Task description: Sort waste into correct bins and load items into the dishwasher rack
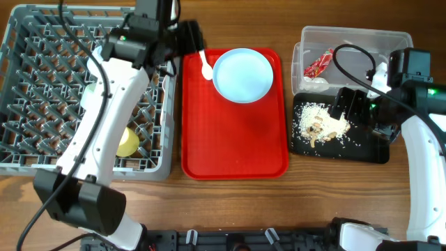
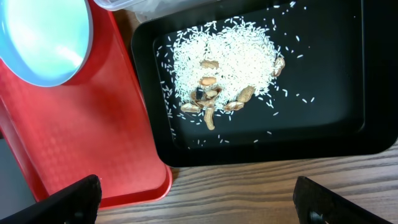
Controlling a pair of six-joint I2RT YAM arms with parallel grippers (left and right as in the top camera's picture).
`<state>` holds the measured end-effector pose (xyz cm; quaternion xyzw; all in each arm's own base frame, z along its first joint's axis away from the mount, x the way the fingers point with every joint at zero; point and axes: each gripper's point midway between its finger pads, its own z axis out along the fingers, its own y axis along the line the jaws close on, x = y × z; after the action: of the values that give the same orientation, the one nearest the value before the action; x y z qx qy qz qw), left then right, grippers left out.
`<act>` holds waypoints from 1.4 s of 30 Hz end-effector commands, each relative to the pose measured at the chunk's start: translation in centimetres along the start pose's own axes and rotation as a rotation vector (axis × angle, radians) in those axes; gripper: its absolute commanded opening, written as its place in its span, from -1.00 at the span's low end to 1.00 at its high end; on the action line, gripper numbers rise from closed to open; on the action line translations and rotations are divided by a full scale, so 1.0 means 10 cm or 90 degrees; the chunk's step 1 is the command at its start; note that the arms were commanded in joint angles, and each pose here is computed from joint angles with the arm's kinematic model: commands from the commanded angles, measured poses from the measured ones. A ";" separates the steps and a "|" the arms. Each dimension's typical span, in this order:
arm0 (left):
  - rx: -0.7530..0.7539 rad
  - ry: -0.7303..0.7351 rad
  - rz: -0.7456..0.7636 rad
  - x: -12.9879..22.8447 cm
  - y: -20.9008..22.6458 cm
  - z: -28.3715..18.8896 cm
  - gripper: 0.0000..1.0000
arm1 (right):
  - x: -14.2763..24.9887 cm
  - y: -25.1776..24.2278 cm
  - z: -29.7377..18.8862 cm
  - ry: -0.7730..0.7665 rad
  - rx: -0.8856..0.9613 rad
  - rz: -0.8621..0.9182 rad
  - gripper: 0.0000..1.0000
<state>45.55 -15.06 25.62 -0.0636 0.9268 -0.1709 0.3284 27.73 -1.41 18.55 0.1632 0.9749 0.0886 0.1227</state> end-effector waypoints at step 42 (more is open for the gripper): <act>-0.192 0.001 -0.053 0.61 0.31 1.89 0.75 | -0.02 -0.02 -0.08 -0.018 0.008 -0.010 0.99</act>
<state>51.98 -19.92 8.21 -0.1314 0.9429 -0.0637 0.2993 27.71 -1.40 18.54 0.1632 0.9750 0.0886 0.1222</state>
